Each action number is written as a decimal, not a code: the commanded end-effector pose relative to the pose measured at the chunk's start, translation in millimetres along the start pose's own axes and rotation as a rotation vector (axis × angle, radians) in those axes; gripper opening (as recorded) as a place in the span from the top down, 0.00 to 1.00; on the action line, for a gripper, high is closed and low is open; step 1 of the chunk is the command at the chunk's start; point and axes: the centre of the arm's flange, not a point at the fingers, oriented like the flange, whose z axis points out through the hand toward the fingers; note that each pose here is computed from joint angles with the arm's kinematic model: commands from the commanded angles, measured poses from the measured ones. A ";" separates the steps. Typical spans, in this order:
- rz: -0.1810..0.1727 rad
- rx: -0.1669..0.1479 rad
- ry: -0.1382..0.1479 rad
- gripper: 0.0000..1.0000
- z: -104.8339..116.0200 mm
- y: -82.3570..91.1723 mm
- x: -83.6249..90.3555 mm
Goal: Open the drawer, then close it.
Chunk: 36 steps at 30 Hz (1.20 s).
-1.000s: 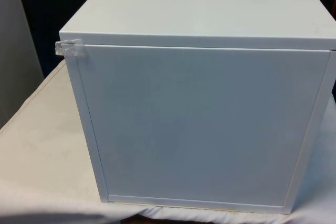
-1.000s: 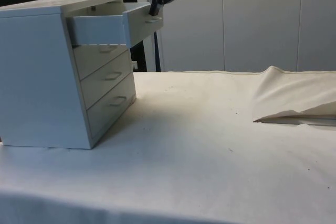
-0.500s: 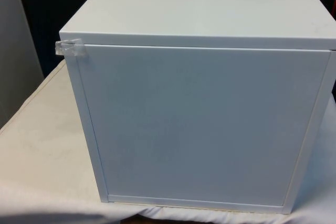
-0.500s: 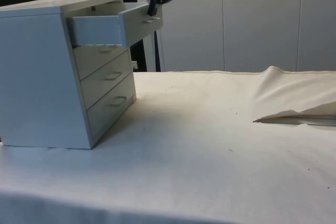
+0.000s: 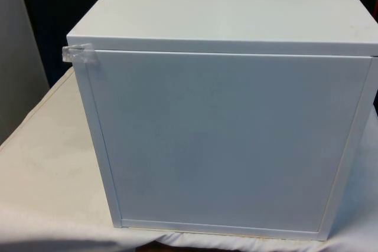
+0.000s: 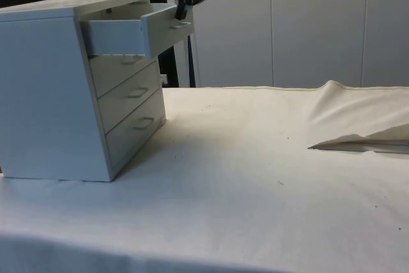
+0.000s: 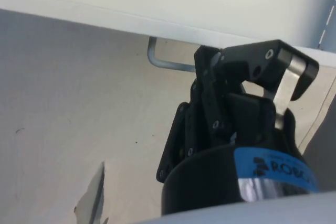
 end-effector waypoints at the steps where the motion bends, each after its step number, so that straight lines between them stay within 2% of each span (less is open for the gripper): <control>1: -0.009 -0.004 0.009 1.00 2.8 5.5 1.9; 2: -0.003 0.002 0.000 1.00 0.8 0.9 -0.4; 3: -0.012 -0.003 0.009 1.00 3.5 7.4 1.4; 10: -0.021 0.005 0.014 1.00 8.1 16.5 -3.0; 11: -0.017 0.011 0.012 1.00 2.8 4.1 -5.3; 12: -0.022 0.005 0.015 1.00 8.4 17.4 -3.0; 15: -0.022 0.008 0.016 1.00 9.3 19.7 -4.1; 19: -0.023 0.014 0.015 1.00 10.3 20.9 -3.2; 20: -0.020 0.018 0.016 1.00 3.6 5.4 -7.3; 21: -0.022 0.015 0.014 1.00 10.6 21.0 -3.3; 27: -0.021 0.023 0.010 1.00 11.2 22.3 -1.0; 28: -0.020 0.026 0.011 1.00 3.8 6.9 -7.0; 29: -0.021 0.026 0.010 1.00 11.3 21.9 -0.7; 36: -0.026 0.043 0.008 1.00 3.5 18.1 -0.2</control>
